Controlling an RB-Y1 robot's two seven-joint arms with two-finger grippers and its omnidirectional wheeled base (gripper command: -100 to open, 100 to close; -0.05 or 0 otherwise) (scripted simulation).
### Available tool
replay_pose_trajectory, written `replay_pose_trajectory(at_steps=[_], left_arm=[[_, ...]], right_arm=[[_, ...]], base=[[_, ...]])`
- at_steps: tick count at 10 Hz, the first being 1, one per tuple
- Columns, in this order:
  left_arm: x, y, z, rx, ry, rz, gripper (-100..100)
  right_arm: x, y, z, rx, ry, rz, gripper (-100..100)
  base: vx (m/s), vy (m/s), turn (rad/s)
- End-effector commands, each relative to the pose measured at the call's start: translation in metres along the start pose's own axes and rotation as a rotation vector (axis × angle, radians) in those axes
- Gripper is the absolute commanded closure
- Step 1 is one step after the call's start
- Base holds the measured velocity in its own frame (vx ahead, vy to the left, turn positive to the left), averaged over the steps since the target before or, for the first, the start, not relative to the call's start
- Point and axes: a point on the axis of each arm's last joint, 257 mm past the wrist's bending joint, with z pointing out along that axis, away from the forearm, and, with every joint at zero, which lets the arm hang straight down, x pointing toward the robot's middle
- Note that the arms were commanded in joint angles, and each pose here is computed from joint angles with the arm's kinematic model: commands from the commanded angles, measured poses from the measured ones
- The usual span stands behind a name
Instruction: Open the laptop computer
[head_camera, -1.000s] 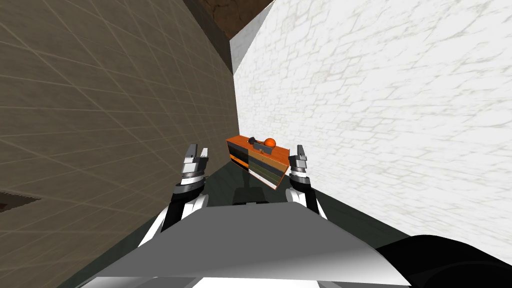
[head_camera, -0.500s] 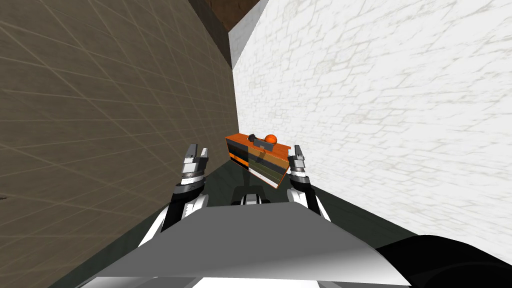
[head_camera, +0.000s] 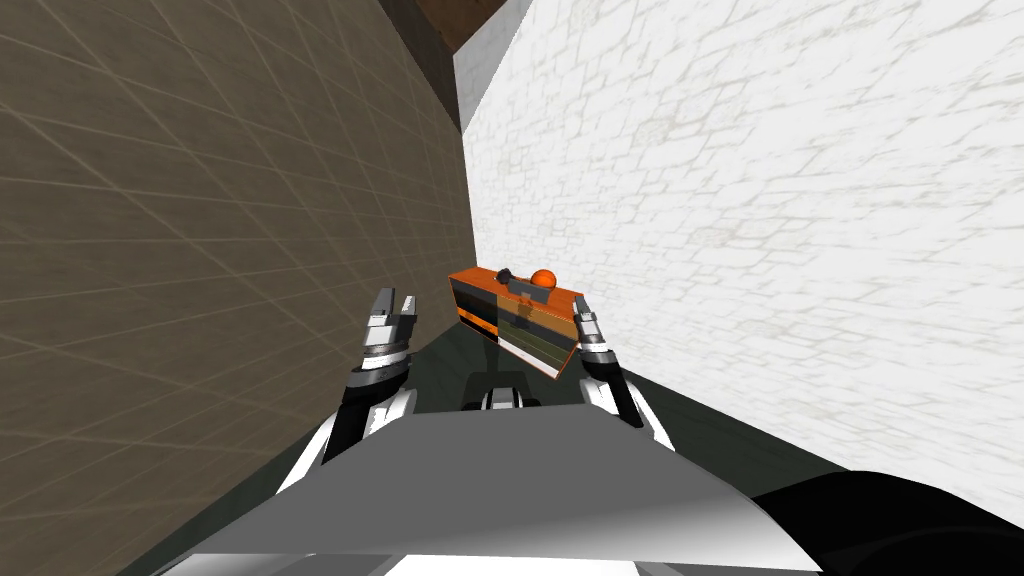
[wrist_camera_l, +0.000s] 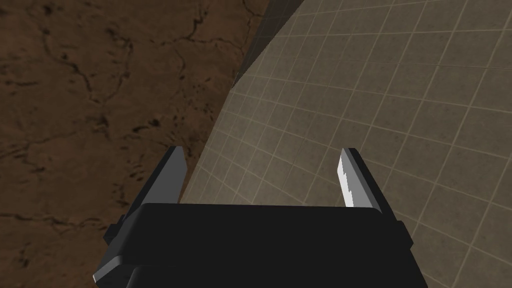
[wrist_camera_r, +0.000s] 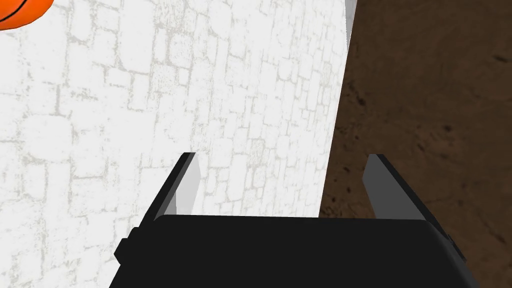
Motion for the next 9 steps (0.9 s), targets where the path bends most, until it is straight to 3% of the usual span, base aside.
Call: replay_pose_trajectory(at_steps=[1,9], left_arm=[[0.000,0.000,0.000,0.000,0.000,0.000,0],[0.000,0.000,0.000,0.000,0.000,0.000,0]], right_arm=[[0.007,-0.025,-0.003,0.044,0.077,-0.168,-100],[0.002,-0.112,-0.017,0.169,0.284,-0.687,-100]], base=[[0.085,0.080,-0.074],[0.080,0.103,-0.076]])
